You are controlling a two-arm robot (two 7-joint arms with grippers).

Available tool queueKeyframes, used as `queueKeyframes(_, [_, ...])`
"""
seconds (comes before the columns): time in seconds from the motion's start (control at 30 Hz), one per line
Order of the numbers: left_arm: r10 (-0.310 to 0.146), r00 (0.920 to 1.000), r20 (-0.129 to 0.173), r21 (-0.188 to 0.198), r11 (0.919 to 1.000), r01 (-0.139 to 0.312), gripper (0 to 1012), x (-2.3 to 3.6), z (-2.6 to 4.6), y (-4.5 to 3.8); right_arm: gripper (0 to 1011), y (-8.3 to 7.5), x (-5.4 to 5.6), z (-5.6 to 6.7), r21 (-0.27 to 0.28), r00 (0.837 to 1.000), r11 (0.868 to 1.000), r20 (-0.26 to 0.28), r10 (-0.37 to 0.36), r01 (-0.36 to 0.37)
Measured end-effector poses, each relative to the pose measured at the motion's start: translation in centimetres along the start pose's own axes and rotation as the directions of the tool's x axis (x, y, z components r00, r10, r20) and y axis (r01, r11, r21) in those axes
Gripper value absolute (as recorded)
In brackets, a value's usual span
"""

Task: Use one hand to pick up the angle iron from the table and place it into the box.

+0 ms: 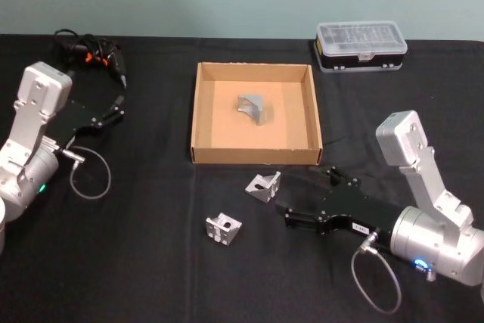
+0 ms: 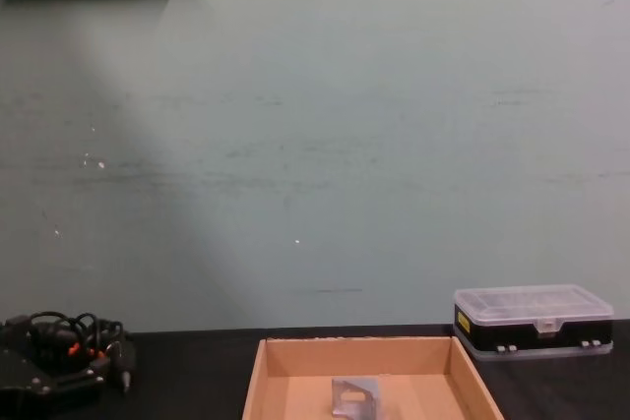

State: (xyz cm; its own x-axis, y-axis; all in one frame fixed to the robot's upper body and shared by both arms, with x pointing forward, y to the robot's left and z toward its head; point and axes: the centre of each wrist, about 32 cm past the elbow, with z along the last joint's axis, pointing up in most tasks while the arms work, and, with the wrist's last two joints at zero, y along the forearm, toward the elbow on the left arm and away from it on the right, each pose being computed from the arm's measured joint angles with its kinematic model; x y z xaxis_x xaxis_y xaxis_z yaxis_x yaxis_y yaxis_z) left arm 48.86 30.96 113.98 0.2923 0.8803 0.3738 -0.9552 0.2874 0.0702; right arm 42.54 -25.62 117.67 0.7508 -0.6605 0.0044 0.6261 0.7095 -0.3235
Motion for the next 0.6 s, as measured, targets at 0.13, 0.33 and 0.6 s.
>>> queueKeyframes(0.13, [0.000, 1.0000, 0.000, 0.000, 1.0000, 0.000, 1011, 0.00, 0.00, 0.00, 1003, 0.5, -0.7, -0.4, -0.020, 1.000, 1.000, -0.005, -0.016, 0.016])
queueKeyframes(0.33, [0.000, 1.0000, 0.000, 0.000, 1.0000, 0.000, 1011, 0.00, 0.00, 0.00, 1003, 1.6, -1.5, -0.8, -0.028, 0.999, 0.998, -0.010, -0.048, 0.048])
queueKeyframes(0.6, [0.000, 1.0000, 0.000, 0.000, 1.0000, 0.000, 1011, 0.00, 0.00, 0.00, 1003, 3.6, -1.8, -0.9, -0.050, 0.996, 0.995, -0.015, -0.083, 0.082])
